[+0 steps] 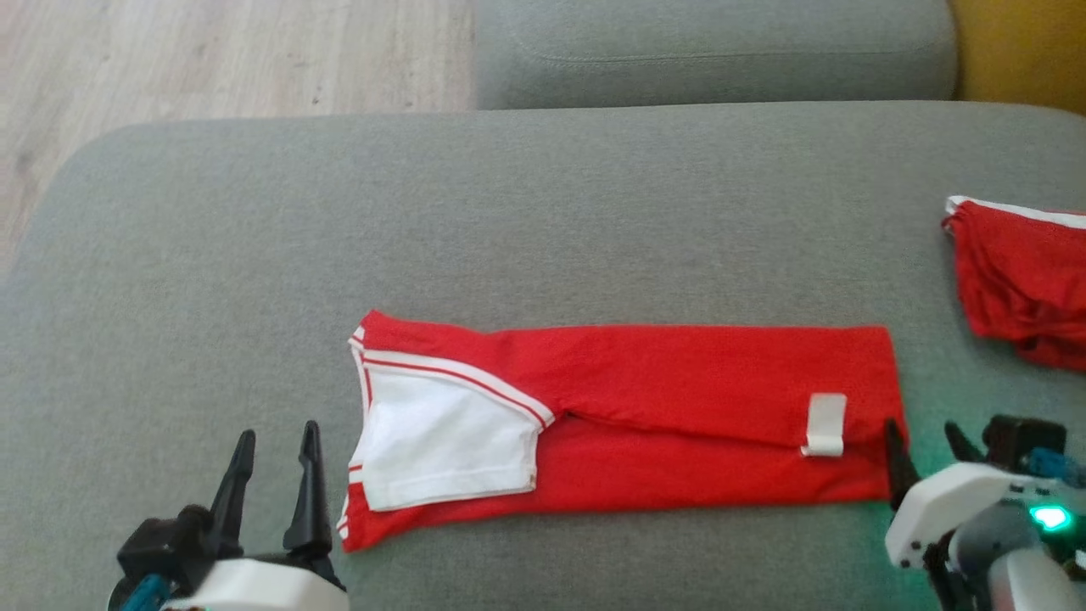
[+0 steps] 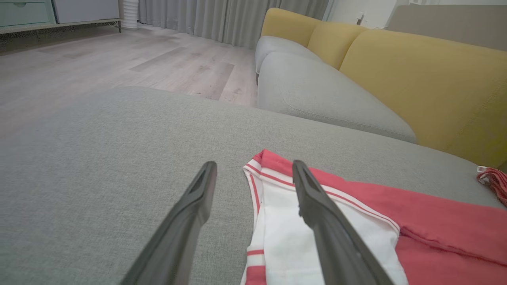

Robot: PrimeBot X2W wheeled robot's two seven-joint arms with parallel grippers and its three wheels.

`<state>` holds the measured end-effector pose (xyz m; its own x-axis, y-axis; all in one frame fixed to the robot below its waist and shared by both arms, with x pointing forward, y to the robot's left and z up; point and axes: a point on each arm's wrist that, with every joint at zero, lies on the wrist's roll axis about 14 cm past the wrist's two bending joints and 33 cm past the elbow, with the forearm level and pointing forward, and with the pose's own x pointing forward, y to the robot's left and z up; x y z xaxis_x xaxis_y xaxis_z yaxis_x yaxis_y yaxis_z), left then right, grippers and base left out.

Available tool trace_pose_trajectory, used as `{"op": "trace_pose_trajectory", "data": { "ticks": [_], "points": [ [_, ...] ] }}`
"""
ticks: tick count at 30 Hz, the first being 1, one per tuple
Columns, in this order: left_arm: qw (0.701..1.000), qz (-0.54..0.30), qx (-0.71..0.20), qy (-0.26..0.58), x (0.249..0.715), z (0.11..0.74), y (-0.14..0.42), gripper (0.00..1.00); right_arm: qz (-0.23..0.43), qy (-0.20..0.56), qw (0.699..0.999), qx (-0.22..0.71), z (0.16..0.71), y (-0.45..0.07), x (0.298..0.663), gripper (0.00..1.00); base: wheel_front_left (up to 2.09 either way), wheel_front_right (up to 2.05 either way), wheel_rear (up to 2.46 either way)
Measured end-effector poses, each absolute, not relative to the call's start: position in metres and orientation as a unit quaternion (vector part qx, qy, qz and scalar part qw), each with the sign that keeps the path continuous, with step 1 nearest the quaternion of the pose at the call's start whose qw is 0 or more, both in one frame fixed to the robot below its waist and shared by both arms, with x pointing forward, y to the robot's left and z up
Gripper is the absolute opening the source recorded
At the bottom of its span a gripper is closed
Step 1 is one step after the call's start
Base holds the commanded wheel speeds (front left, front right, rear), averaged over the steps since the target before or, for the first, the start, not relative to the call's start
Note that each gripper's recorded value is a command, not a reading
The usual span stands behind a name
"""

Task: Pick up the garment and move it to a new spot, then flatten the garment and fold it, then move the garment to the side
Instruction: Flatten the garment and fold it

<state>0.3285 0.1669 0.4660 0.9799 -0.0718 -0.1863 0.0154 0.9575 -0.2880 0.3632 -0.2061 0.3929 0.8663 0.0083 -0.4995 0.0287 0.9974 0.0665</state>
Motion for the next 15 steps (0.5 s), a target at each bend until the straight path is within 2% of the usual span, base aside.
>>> {"op": "trace_pose_trajectory", "data": {
  "ticks": [8, 9, 10, 13, 14, 15],
  "points": [
    [0.985, -0.003, -0.144, 0.098, 0.322, 0.468, 0.176, 1.00, 0.001, 0.340, 0.939, 0.045, 0.357, -0.194, 0.358, 1.00, 0.00, 0.00, 0.00],
    [0.985, 0.002, -0.144, 0.098, 0.321, 0.468, 0.177, 1.00, 0.004, 0.343, 0.938, 0.045, 0.357, -0.192, 0.361, 0.85, 0.00, 0.00, 0.00],
    [0.985, 0.004, -0.144, 0.097, 0.321, 0.469, 0.178, 1.00, 0.006, 0.345, 0.937, 0.047, 0.357, -0.190, 0.363, 0.59, 0.00, 0.00, 0.00],
    [0.985, 0.002, -0.142, 0.095, 0.321, 0.471, 0.176, 1.00, 0.010, 0.353, 0.934, 0.055, 0.356, -0.186, 0.363, 0.06, 0.00, 0.00, 0.00],
    [0.985, -0.001, -0.142, 0.095, 0.321, 0.472, 0.174, 1.00, 0.011, 0.356, 0.933, 0.058, 0.356, -0.185, 0.362, 0.00, 0.00, 0.00, 0.00],
    [0.986, -0.004, -0.140, 0.095, 0.321, 0.472, 0.172, 1.00, 0.012, 0.357, 0.932, 0.062, 0.356, -0.184, 0.362, 0.00, 0.00, 0.00, 0.00]
  ]
}}
